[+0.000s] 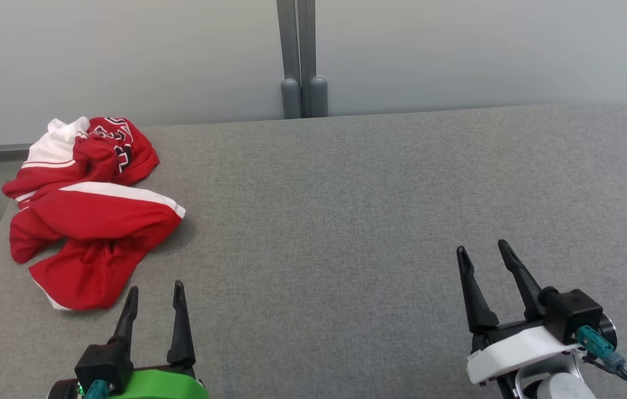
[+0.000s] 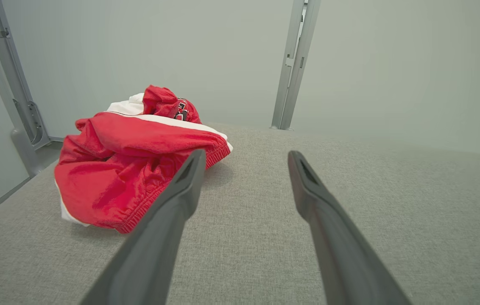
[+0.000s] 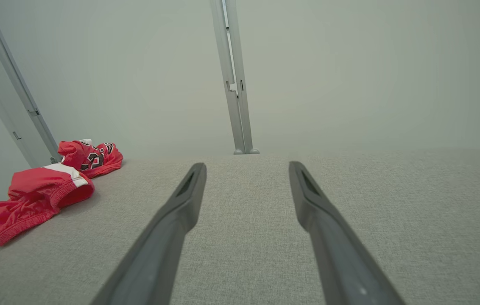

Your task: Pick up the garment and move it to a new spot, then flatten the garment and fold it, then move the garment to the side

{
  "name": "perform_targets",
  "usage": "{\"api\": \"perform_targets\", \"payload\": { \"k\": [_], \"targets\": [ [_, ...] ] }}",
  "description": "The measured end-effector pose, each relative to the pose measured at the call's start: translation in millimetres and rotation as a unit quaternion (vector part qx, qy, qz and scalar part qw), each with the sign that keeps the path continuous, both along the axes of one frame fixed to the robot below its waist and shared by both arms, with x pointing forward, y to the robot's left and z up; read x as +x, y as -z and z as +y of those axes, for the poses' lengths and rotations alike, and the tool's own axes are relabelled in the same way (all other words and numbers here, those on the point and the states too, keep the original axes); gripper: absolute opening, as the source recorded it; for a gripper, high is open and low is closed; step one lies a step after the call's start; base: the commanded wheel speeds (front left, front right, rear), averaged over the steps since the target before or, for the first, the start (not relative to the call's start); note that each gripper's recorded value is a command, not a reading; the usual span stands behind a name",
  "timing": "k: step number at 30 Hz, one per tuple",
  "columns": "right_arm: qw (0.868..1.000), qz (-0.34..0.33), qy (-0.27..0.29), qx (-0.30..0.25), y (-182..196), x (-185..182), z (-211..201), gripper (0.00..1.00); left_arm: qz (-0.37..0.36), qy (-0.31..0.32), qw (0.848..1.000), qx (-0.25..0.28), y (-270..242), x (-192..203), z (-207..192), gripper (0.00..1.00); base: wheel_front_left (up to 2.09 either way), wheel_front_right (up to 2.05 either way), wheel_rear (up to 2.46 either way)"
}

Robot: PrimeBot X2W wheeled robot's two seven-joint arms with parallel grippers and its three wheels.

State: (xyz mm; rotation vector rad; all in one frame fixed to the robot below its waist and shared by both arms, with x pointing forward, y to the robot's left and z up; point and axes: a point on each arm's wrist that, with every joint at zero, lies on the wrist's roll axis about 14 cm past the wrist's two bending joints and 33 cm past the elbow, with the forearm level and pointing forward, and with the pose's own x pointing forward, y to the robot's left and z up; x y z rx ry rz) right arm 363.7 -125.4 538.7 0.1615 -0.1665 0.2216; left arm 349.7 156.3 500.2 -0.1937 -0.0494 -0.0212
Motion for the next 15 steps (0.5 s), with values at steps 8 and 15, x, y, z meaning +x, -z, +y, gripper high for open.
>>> {"api": "perform_targets", "payload": {
  "k": [8,15],
  "targets": [
    [1.000,-0.012,-0.002,-0.022,-2.4,-2.1,1.9,1.00,0.000,0.003,1.000,0.019,3.7,-4.3,-1.1,1.00,0.00,0.00,0.00],
    [1.000,-0.008,0.000,-0.023,-0.1,-3.8,0.7,1.00,0.006,0.001,1.000,0.020,7.3,-6.2,-0.2,1.00,0.00,0.00,0.00]
  ]
}}
